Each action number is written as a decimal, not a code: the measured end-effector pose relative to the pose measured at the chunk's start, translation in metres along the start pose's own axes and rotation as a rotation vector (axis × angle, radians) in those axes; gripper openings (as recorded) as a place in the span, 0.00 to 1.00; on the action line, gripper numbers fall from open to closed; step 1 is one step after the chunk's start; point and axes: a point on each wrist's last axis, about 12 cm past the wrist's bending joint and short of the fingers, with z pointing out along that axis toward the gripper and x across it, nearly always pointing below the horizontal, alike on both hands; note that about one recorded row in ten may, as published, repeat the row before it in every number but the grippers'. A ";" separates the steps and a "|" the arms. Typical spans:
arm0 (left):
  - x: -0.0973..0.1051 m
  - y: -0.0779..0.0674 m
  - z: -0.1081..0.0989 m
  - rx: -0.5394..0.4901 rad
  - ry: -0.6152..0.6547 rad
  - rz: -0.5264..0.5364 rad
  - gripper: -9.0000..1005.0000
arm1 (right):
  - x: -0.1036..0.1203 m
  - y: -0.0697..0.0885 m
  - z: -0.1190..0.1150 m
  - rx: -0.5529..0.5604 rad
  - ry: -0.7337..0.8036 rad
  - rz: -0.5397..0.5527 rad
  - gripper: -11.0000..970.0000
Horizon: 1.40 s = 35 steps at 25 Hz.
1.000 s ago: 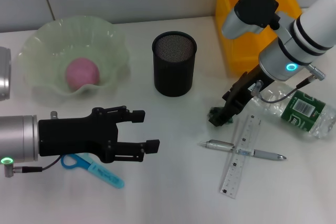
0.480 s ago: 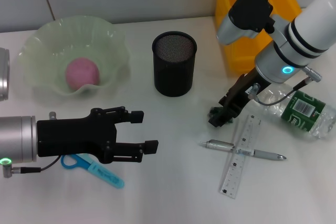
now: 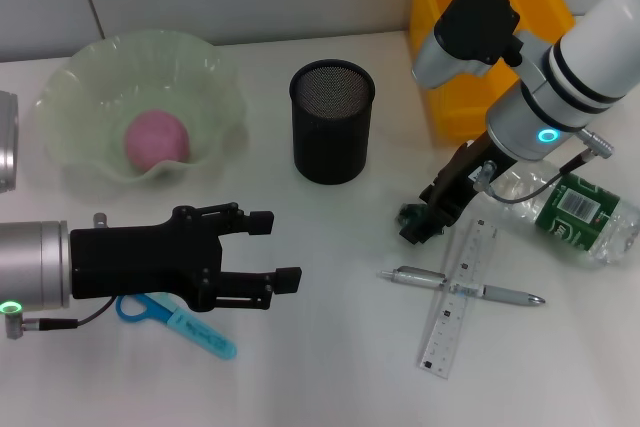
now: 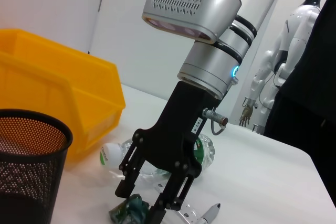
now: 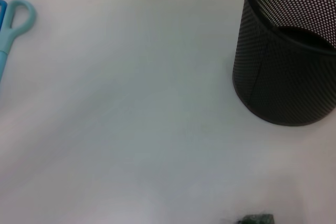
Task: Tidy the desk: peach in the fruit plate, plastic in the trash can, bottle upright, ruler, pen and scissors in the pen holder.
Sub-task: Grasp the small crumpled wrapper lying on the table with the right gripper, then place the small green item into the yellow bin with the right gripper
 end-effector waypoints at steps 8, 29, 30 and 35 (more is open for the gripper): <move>0.000 0.000 0.000 0.000 0.001 0.000 0.86 | 0.002 0.001 0.004 -0.003 0.011 0.004 0.61; 0.000 0.000 -0.001 -0.002 0.001 -0.001 0.86 | 0.004 0.001 0.004 -0.005 0.011 0.019 0.40; 0.000 0.000 -0.001 -0.001 0.001 -0.001 0.86 | 0.004 0.001 0.004 -0.005 0.011 0.020 0.40; 0.000 0.000 -0.001 0.000 0.001 -0.001 0.86 | 0.003 0.001 0.003 -0.007 0.007 0.018 0.29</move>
